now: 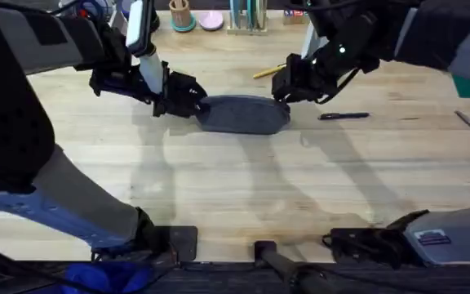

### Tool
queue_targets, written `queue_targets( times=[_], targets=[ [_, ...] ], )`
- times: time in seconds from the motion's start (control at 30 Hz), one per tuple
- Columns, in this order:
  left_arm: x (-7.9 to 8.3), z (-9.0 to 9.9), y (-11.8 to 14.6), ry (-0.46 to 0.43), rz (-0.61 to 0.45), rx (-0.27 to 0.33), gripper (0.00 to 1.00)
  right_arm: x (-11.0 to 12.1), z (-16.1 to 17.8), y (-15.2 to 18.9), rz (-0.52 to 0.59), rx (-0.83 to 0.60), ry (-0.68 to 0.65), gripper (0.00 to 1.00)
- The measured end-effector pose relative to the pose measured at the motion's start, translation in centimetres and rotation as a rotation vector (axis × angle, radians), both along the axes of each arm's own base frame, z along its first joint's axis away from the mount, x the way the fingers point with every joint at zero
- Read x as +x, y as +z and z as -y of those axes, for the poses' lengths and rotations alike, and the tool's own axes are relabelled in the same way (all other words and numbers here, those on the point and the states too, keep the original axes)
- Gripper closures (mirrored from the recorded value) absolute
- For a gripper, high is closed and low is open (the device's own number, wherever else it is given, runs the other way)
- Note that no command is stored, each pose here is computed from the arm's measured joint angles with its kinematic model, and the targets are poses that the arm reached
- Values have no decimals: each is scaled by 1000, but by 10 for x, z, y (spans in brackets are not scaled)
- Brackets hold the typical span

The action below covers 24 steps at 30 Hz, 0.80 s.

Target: Unzip the bag, pick up the pens from the table one at a time and place them inside, then zip the bag closed.

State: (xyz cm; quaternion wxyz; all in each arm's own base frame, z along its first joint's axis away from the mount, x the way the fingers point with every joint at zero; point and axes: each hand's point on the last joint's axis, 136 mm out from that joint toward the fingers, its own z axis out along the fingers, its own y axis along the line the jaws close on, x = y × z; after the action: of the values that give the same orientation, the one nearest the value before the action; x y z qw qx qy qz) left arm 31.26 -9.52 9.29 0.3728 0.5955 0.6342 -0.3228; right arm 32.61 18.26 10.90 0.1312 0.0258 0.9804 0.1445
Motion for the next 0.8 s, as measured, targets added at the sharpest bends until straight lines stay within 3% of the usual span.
queue_targets(
  times=[0.07,0.1,0.8],
  targets=[
    [0,0,0,0,0,0,959,0,0,0,-2,-2,-1,949],
    [0,0,0,0,0,0,959,0,1,0,-2,-3,-1,963],
    [0,0,0,0,1,1,959,3,-1,13,12,-4,12,969]
  ],
)
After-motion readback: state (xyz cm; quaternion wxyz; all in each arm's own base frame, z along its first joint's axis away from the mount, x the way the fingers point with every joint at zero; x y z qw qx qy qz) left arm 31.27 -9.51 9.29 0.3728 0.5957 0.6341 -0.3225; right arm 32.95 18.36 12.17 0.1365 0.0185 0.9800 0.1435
